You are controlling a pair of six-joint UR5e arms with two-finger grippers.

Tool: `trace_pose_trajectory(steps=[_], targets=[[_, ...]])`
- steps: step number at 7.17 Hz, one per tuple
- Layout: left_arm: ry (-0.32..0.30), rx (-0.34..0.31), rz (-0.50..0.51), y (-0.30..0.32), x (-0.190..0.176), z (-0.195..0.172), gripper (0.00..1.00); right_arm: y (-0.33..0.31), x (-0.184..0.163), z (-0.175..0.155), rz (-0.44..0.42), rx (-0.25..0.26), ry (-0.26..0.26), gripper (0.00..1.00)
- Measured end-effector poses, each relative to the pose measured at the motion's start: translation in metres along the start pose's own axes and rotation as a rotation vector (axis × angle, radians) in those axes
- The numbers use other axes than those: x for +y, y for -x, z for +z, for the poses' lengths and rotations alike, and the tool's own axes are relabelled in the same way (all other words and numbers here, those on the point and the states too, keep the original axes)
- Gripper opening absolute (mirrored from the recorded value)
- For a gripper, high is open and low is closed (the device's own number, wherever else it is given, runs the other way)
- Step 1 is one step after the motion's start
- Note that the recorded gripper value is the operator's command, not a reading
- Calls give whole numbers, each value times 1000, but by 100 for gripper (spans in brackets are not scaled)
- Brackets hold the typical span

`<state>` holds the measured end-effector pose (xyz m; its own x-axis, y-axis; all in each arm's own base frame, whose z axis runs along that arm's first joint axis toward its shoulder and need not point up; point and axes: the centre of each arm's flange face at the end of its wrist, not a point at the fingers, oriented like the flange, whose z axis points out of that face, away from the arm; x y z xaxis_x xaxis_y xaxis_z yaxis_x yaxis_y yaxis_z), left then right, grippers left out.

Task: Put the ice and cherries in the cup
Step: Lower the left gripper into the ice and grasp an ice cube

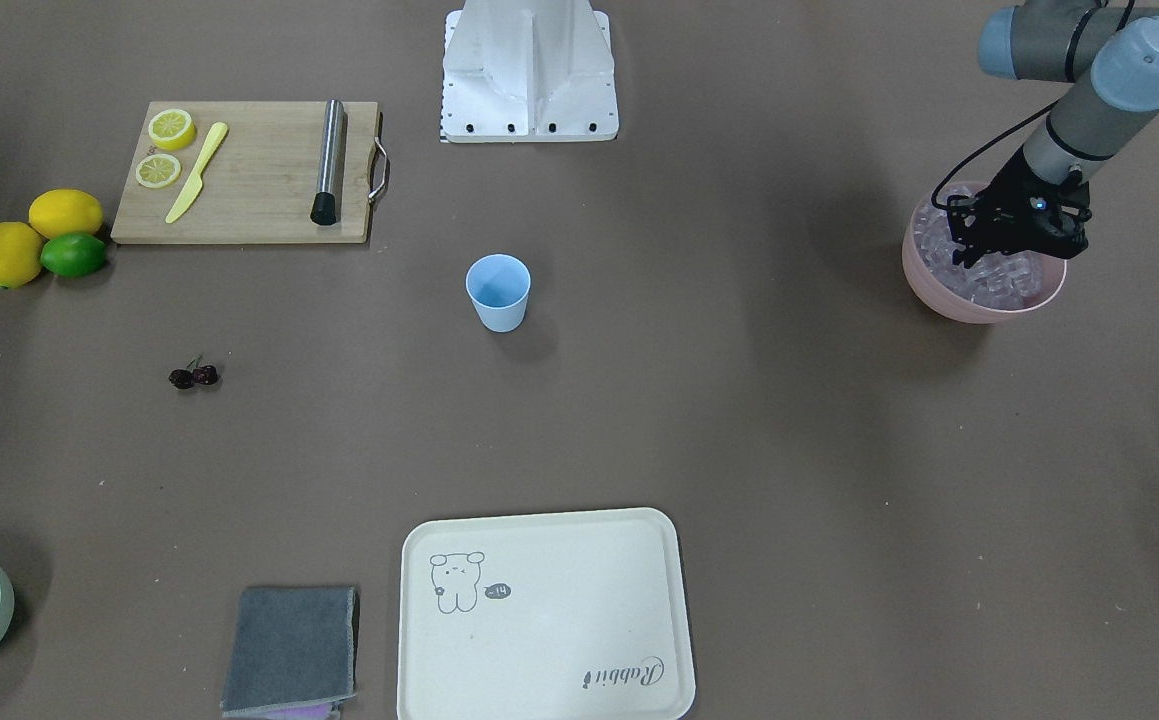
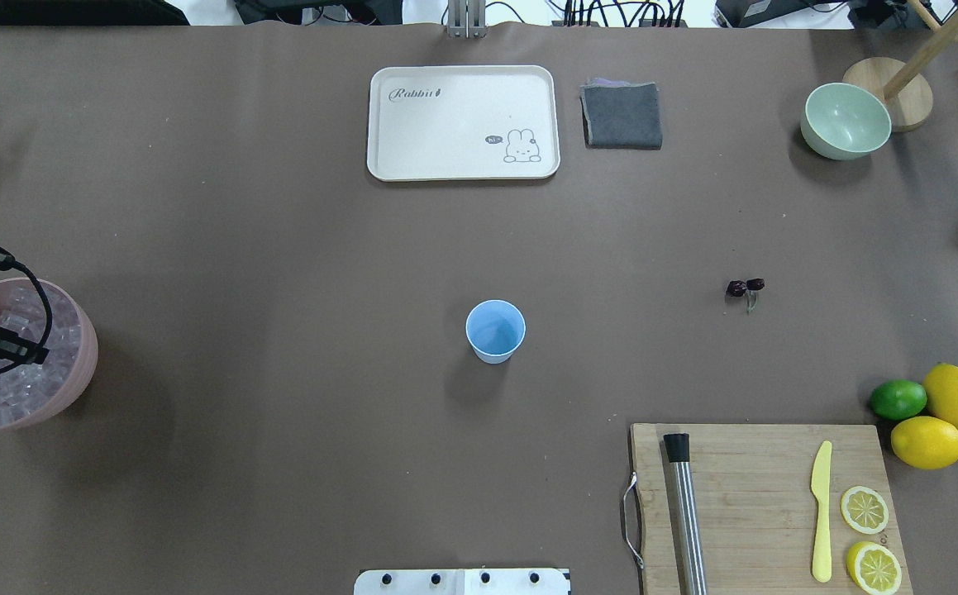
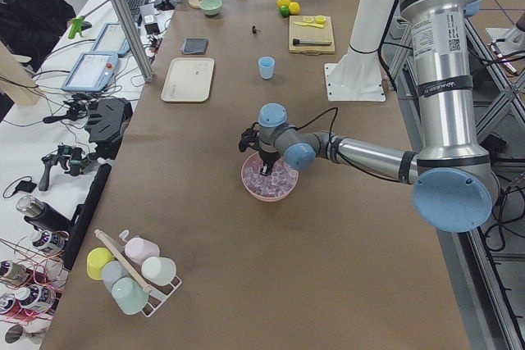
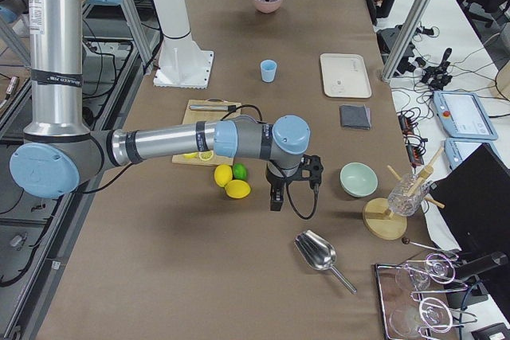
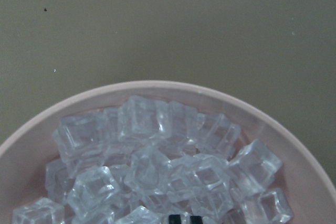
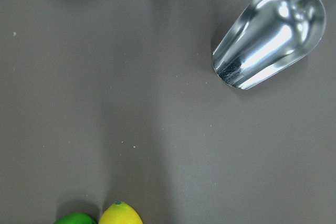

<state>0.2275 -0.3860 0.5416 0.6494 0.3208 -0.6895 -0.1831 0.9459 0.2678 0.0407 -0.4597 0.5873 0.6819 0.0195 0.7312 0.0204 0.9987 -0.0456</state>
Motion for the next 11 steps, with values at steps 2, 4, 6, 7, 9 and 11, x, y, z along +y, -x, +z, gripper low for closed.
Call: trace_pose_trajectory(steps=[2,4,6,7,9,11], targets=[[-8,6,0,-2,-1,-6,80,1,-1,-1,-3,0,-3,100],[-6,5,-3,-2,-1,-6,81,2,-1,-2,-5,0,-4,100],[0,-1,-9,2,2,-4,89,3,-2,-2,-6,0,-5,100],[4,-4,-12,4,4,-3,91,3,-2,-3,-8,-1,-6,100],[10,-6,-13,5,7,-1,95,3,-1,-4,-9,0,-8,100],[20,-5,-9,4,9,3,97,3,0,-3,-9,0,-8,100]])
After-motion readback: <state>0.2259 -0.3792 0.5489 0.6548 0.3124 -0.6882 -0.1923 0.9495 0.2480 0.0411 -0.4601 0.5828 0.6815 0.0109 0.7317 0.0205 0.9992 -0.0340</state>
